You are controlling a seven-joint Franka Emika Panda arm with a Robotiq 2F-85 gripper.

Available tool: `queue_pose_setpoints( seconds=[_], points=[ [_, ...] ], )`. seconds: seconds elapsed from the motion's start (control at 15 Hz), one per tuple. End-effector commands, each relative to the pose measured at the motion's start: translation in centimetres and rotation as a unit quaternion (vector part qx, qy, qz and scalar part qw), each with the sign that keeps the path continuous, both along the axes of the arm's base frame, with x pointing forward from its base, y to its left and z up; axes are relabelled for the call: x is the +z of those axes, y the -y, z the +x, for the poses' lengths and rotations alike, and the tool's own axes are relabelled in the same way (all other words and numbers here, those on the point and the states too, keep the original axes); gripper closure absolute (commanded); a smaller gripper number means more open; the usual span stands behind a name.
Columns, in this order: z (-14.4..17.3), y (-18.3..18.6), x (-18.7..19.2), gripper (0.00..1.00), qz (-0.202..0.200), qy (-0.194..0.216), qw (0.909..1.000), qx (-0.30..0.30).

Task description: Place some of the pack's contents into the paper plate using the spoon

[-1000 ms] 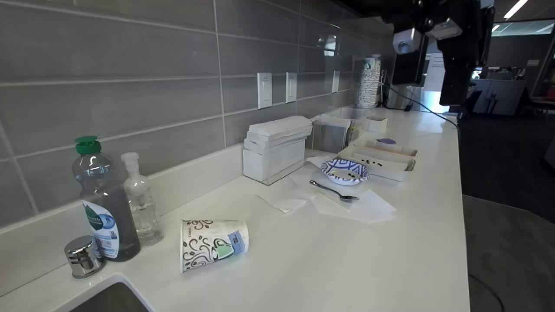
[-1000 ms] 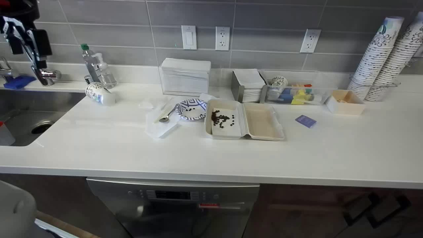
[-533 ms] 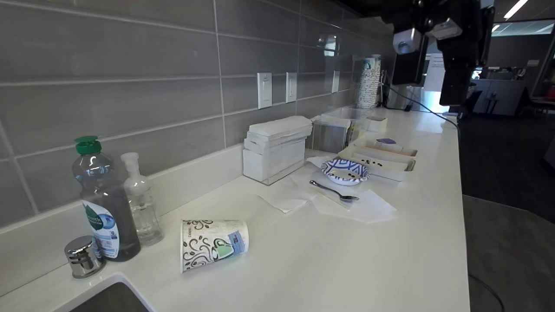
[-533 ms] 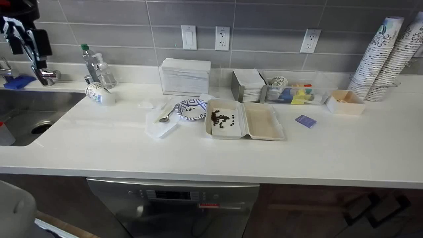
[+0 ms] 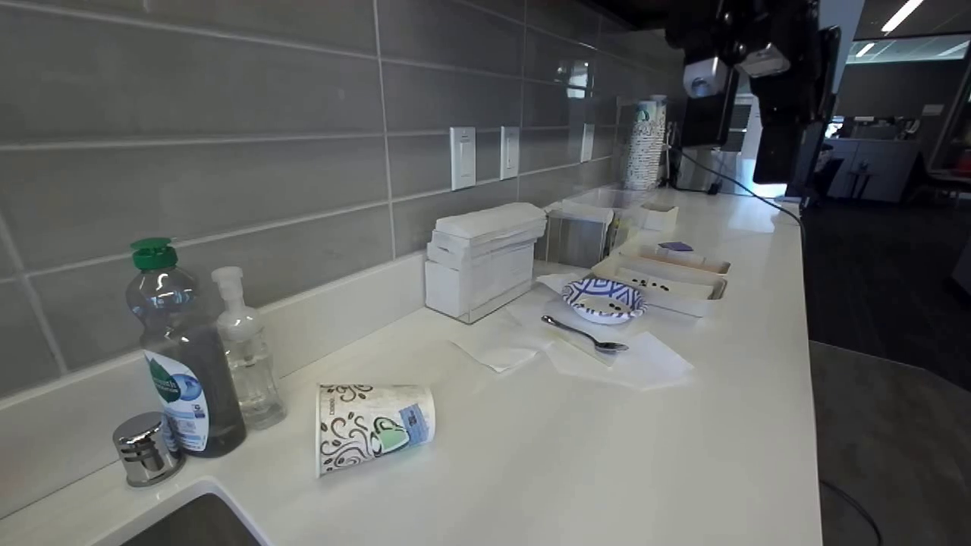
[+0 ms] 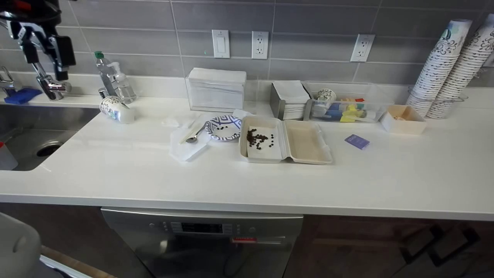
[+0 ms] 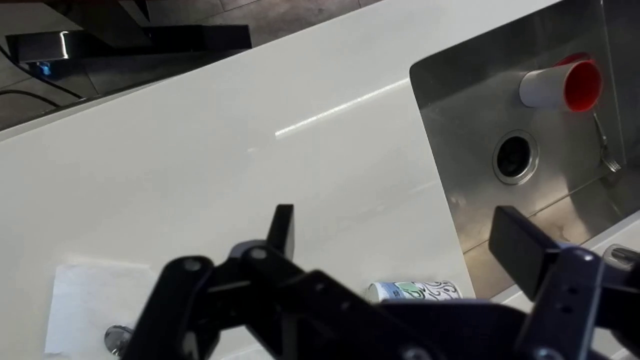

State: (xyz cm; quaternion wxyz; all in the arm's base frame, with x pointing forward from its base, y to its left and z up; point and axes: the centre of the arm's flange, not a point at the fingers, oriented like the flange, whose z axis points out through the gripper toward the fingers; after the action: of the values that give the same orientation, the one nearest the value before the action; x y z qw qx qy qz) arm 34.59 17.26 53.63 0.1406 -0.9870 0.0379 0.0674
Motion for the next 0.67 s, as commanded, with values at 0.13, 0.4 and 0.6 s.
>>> queue_pose_setpoints(
  seconds=[0.13,0.4,0.6],
  points=[
    [5.4,6.1,-2.9,0.0,0.011,-0.014,0.999,0.042],
    [8.7,9.4,-6.6,0.0,-0.017,-0.018,0.9983,0.053],
    [11.9,11.3,-8.5,0.0,-0.067,0.019,0.9955,0.065]
  ],
)
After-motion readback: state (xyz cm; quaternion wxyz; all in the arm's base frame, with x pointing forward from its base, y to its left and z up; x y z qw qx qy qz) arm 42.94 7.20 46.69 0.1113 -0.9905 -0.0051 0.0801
